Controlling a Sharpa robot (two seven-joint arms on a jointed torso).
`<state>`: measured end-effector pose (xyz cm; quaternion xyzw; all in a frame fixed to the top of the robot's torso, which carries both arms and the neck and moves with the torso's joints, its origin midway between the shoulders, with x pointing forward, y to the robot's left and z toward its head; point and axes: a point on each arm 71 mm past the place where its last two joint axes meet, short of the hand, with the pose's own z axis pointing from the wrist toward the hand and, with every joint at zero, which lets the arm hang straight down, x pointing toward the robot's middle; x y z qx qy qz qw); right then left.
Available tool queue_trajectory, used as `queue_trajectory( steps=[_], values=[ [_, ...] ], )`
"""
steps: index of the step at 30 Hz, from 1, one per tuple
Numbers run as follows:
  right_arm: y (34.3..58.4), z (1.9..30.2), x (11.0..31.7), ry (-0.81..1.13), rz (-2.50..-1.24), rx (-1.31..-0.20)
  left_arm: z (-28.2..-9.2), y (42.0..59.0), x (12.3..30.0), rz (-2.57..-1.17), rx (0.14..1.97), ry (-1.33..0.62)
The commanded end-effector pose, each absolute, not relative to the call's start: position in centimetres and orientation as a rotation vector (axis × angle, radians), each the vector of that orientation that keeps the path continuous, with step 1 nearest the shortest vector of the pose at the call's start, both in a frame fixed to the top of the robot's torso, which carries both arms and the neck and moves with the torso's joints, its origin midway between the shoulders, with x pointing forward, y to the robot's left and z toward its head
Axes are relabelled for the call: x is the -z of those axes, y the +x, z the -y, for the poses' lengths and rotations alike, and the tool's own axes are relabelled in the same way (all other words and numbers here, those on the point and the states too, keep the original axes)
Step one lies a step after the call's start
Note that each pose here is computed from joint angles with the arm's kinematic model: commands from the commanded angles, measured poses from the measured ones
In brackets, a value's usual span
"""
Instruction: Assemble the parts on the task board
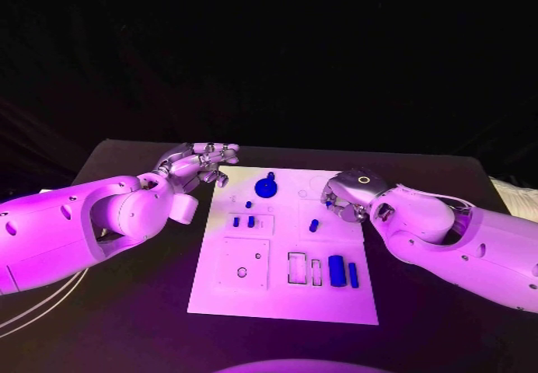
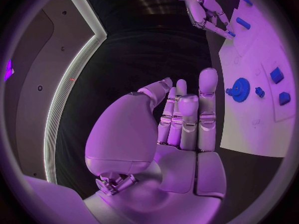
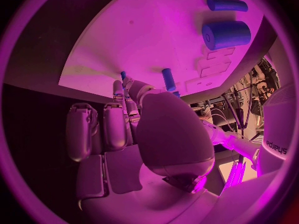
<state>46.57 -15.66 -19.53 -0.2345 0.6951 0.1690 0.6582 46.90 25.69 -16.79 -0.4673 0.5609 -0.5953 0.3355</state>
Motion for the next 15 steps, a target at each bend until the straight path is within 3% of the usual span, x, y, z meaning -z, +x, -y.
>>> queue_trajectory(
  steps=[1,15],
  values=[
    [46.4,15.6,19.1,-0.519,-1.544,-0.395,-25.5,46.9,16.7,-1.469,1.579,-1.201],
    [45.1,14.8,18.0,-0.501,-1.512,-0.475,-25.7,47.0,16.7,-1.472,1.576,-1.203]
  ],
)
